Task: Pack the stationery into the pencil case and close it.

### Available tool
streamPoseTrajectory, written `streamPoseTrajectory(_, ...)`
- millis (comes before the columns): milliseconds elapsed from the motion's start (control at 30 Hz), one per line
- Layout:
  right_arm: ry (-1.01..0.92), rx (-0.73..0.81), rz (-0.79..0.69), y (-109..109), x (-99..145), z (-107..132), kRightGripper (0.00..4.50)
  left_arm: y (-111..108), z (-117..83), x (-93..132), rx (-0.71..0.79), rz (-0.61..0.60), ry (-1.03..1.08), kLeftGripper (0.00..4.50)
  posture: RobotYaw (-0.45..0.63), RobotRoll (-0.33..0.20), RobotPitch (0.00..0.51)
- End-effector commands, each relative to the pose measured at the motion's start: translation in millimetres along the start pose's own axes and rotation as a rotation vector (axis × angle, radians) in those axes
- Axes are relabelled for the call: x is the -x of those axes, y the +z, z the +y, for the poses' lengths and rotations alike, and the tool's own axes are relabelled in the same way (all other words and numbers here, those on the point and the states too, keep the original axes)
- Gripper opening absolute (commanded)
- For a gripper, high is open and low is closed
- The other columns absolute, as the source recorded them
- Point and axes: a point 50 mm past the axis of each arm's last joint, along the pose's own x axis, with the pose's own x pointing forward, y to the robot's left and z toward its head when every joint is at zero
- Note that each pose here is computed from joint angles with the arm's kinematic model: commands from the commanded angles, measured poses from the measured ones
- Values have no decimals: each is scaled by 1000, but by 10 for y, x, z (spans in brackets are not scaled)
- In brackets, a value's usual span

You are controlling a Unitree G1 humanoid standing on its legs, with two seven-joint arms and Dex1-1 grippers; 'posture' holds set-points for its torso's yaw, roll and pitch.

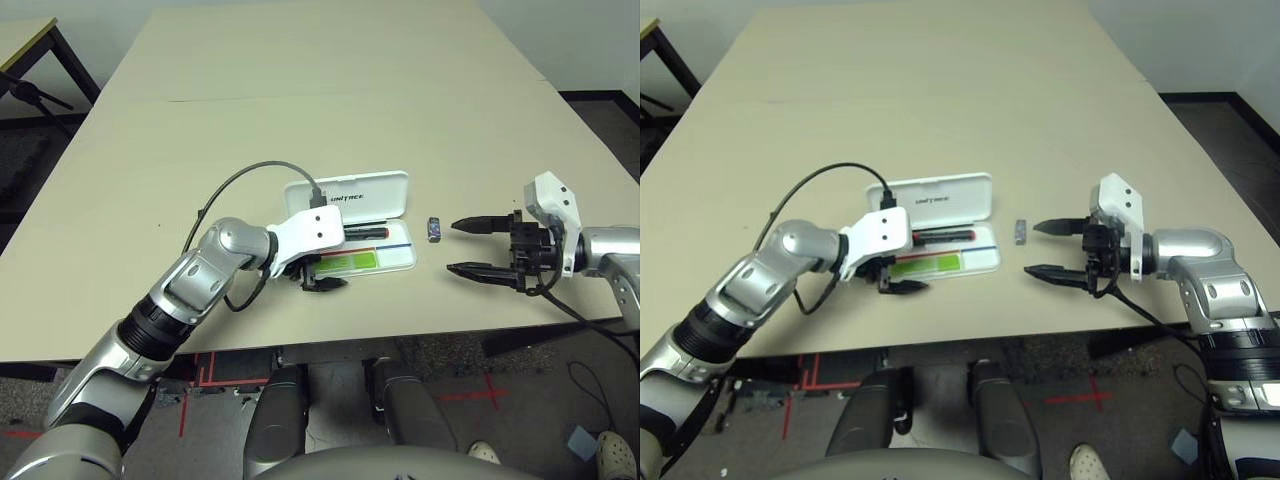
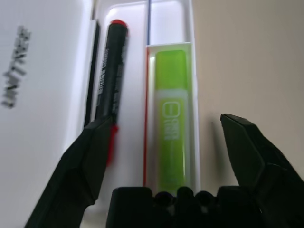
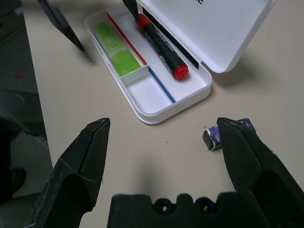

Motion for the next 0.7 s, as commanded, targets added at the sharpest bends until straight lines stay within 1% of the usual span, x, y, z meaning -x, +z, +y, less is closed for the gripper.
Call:
streamPoseTrajectory(33, -35, -11, -32, 6, -19, -29, 4500, 2, -7, 196, -42, -33, 25, 4461, -10, 0, 175)
streamPoseTrajectory(100, -86, -38, -50, 24, -23, -54, 4500, -21, -10, 321, -62, -39, 46, 4461, 3, 0, 180)
streamPoseTrajectory(167, -157, -61, -82, 59, -35, -49, 4500, -1, -28, 455, -85, -88, 58, 4461, 8, 0, 187)
streamPoseTrajectory(233, -259, -77, -68, 66, -63, -34, 4500, 2, -49, 575, -93, -119, 78, 4461, 8, 0, 189)
streamPoseTrajectory(333, -376, -144, -91, 47, -112, 6, 4500, 43, -85, 677, -146, -223, 101, 4461, 3, 0, 194)
streamPoseTrajectory(467, -586, -269, -161, 39, -214, 50, 4500, 25, -113, 725, -130, -261, 104, 4461, -6, 0, 204)
streamPoseTrajectory(600, -737, -345, -180, 74, -356, 168, 4500, 13, -104, 693, -146, -261, 100, 4461, -26, 0, 214)
streamPoseTrajectory(700, -792, -393, -183, 106, -466, 269, 4500, 18, -108, 667, -155, -266, 87, 4461, -35, 0, 215)
